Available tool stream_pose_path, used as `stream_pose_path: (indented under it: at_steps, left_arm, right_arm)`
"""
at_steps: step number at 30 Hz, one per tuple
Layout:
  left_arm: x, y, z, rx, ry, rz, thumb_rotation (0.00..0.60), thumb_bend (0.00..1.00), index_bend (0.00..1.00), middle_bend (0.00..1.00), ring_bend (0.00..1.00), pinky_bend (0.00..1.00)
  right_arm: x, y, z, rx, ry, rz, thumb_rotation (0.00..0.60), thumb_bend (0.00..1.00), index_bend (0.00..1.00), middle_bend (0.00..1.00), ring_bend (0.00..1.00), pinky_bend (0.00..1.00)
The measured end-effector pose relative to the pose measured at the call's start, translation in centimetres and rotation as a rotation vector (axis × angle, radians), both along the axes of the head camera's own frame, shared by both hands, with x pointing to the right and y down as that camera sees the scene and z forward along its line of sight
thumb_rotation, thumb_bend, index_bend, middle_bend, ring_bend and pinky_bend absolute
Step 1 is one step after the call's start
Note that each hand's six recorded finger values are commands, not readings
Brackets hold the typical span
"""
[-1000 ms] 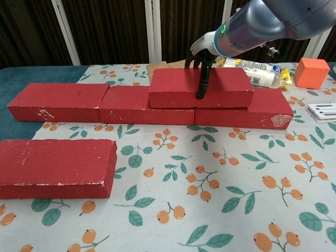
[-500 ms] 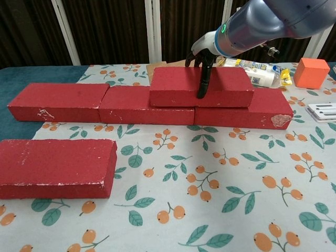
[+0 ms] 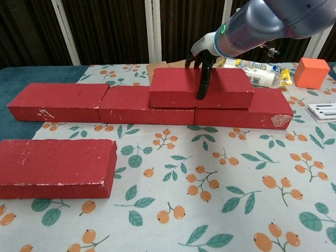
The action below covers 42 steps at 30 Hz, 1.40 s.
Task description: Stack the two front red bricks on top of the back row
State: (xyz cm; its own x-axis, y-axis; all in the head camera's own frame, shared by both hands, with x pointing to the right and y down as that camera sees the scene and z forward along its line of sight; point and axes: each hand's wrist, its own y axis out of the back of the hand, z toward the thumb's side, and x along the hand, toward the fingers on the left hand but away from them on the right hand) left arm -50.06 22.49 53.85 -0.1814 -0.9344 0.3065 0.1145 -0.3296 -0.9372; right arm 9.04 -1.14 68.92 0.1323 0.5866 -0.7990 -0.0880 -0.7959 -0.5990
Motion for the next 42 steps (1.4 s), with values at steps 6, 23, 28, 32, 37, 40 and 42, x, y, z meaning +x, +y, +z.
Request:
stream_pose_path:
  at_steps: [6, 23, 28, 32, 37, 40, 42]
  left_arm:
    - [0.0, 0.0, 0.0, 0.001, -0.002, 0.0, 0.6, 0.16, 0.24, 0.06, 0.0, 0.06]
    - [0.0, 0.0, 0.1, -0.002, -0.004, 0.002, 0.6, 0.16, 0.24, 0.05, 0.0, 0.06]
    - [-0.1, 0.0, 0.0, 0.0, -0.004, -0.001, 0.6, 0.16, 0.23, 0.05, 0.0, 0.06]
    - [-0.1, 0.0, 0.0, 0.001, -0.002, 0.001, 0.6, 0.16, 0.23, 0.05, 0.0, 0.06]
    - [0.0, -0.1, 0.0, 0.006, 0.004, 0.01, 0.6, 0.16, 0.22, 0.05, 0.0, 0.06]
    - [0.1, -0.2, 0.0, 0.011, 0.01, 0.018, 0.6, 0.16, 0.2, 0.05, 0.0, 0.06]
    - [0.2, -0.2, 0.0, 0.014, 0.013, 0.024, 0.6, 0.16, 0.2, 0.04, 0.0, 0.06]
  right_arm:
    - [0.1, 0.2, 0.3, -0.01, 0.001, 0.003, 0.6, 0.2, 0.0, 0.1, 0.04, 0.0]
    - [0.1, 0.1, 0.0, -0.02, -0.004, 0.022, 0.6, 0.2, 0.0, 0.04, 0.02, 0.0]
    - [0.3, -0.1, -0.7, -0.015, -0.005, 0.023, 0.6, 0.2, 0.0, 0.03, 0.01, 0.0]
    - [0.7, -0.3, -1.4, -0.014, -0.001, 0.027, 0.6, 0.2, 0.0, 0.03, 0.0, 0.0]
    - [1.6, -0.4, -2.7, -0.011, -0.018, 0.04, 0.6, 0.2, 0.0, 0.03, 0.0, 0.0]
    - [2.7, 0.0, -3.7, 0.002, -0.035, 0.037, 0.6, 0.2, 0.0, 0.03, 0.0, 0.0]
    - [3.8, 0.2, -4.4, 0.029, -0.044, 0.036, 0.6, 0.2, 0.0, 0.03, 0.0, 0.0]
